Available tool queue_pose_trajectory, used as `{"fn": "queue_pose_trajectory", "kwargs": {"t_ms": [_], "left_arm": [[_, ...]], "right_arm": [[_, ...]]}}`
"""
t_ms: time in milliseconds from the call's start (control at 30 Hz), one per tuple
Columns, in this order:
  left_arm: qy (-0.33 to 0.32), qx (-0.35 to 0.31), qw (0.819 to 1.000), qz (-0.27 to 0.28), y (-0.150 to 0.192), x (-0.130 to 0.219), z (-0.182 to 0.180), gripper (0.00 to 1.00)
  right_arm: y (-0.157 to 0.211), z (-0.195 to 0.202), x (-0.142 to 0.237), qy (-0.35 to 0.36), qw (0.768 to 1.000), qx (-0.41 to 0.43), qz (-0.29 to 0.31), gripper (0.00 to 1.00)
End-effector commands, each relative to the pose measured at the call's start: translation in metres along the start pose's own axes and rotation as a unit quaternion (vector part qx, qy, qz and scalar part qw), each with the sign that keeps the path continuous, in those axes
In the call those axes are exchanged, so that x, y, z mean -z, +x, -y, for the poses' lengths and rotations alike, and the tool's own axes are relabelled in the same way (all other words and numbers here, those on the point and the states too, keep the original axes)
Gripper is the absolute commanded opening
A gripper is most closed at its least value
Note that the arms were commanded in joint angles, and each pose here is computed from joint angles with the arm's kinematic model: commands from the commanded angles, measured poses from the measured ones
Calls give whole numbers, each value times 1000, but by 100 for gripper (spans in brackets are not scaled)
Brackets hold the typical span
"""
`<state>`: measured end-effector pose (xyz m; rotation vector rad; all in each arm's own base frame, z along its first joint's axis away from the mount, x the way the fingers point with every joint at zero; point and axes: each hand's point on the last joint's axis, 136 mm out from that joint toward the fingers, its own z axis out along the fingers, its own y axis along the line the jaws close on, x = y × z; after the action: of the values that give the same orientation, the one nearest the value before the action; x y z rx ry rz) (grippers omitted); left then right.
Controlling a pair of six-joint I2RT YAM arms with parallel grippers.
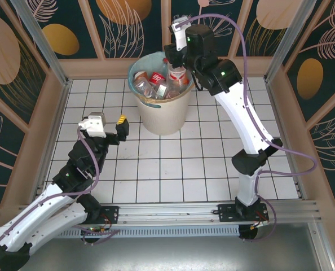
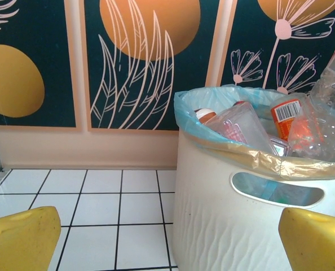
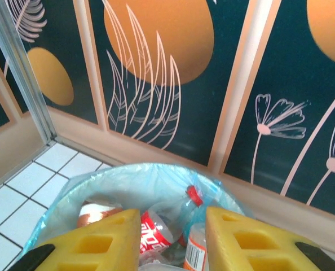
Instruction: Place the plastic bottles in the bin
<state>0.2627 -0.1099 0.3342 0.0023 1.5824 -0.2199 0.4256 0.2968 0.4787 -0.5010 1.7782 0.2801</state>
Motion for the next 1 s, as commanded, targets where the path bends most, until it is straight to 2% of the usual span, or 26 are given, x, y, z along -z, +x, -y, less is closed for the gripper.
{"fn": "queue_pose_trajectory", "kwargs": {"t_ms": [0, 267, 367, 467, 600, 767, 867, 967], "left_arm": [[0, 13, 1000, 2, 0, -1, 0, 99], [-8, 17, 1000, -2, 4, 1, -5, 99], [-11, 16, 1000, -4, 7, 2, -6, 99], [-12, 17, 1000, -4, 8, 0, -6, 99], [-10, 19, 1000, -5, 9, -1, -4, 99], [-8, 19, 1000, -5, 9, -2, -3, 99], [-9, 23, 1000, -3, 9, -1, -4, 99], [-10, 28, 1000, 0, 7, 2, -6, 99]], "right_arm": [[99, 1, -43, -4, 987, 16, -161, 6], [178, 15, -84, 10, 964, 7, -265, 5], [188, 14, -90, 7, 961, 3, -275, 5], [180, 10, -91, -1, 966, -6, -260, 5], [135, 4, -87, -20, 981, -29, -189, 4], [48, -1, -65, -46, 997, -47, -38, 4], [18, -16, -51, -54, 998, -14, 42, 4], [6, -33, -41, -50, 993, 38, 99, 4]]}}
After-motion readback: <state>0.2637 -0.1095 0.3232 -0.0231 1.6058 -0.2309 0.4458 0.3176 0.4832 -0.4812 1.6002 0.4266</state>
